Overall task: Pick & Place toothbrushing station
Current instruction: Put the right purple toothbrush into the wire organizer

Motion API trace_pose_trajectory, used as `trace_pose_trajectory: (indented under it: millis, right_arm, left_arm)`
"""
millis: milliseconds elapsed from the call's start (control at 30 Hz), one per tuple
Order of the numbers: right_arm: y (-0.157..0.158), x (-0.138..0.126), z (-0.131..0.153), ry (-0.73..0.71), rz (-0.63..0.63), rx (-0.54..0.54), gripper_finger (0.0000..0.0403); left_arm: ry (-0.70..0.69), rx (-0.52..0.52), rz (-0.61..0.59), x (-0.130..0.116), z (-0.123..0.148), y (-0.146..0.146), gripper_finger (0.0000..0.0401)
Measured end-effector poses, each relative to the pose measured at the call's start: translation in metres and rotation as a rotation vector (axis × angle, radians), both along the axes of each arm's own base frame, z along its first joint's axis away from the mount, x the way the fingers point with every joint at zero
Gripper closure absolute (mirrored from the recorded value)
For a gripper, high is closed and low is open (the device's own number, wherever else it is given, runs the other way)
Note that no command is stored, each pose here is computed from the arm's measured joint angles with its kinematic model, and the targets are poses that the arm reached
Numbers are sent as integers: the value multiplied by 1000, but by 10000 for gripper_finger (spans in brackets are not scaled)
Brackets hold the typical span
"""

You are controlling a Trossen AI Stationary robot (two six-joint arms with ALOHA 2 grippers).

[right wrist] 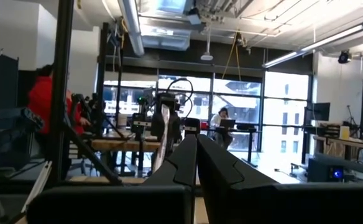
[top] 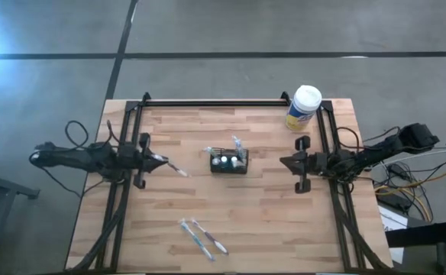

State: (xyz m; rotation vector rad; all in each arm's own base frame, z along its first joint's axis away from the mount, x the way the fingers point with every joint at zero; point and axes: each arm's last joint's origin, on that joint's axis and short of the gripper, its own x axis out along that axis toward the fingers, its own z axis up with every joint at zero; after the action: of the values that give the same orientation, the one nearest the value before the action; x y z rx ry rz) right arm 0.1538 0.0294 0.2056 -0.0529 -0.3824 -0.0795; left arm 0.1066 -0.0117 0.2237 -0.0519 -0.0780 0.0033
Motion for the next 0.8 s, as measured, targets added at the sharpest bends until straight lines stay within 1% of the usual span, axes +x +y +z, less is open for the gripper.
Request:
trace_pose_trajectory:
  millis: [67,133,200,367,533,600,700,800]
  right_arm:
    - [0,1,2,-8,-1,-1,394]
    - [1,2,4,-10,-2,-2,394]
    - [1,3,6,-12,-2,-1,394]
    - [2,7,6,-1,-7,-17,394]
    - [2,8,6,7,-9,-22,394]
    - [2,8,6,4,-9,-22,394]
    - [2,8,6,5,-9,-22,394]
    - [2,8,6,6,-9,-22,394]
  left_arm:
    - [-38,2,0,5,3,-1,384]
    - [-44,26,3,11,5,-2,385]
    - [-22,57,12,19,8,-3,385]
    - [44,92,111,43,17,-2,385]
    - [112,136,125,71,26,-3,385]
    - [163,162,122,81,24,-5,385]
    - [127,192,129,95,35,-6,385]
    - [165,226,148,107,36,-6,384]
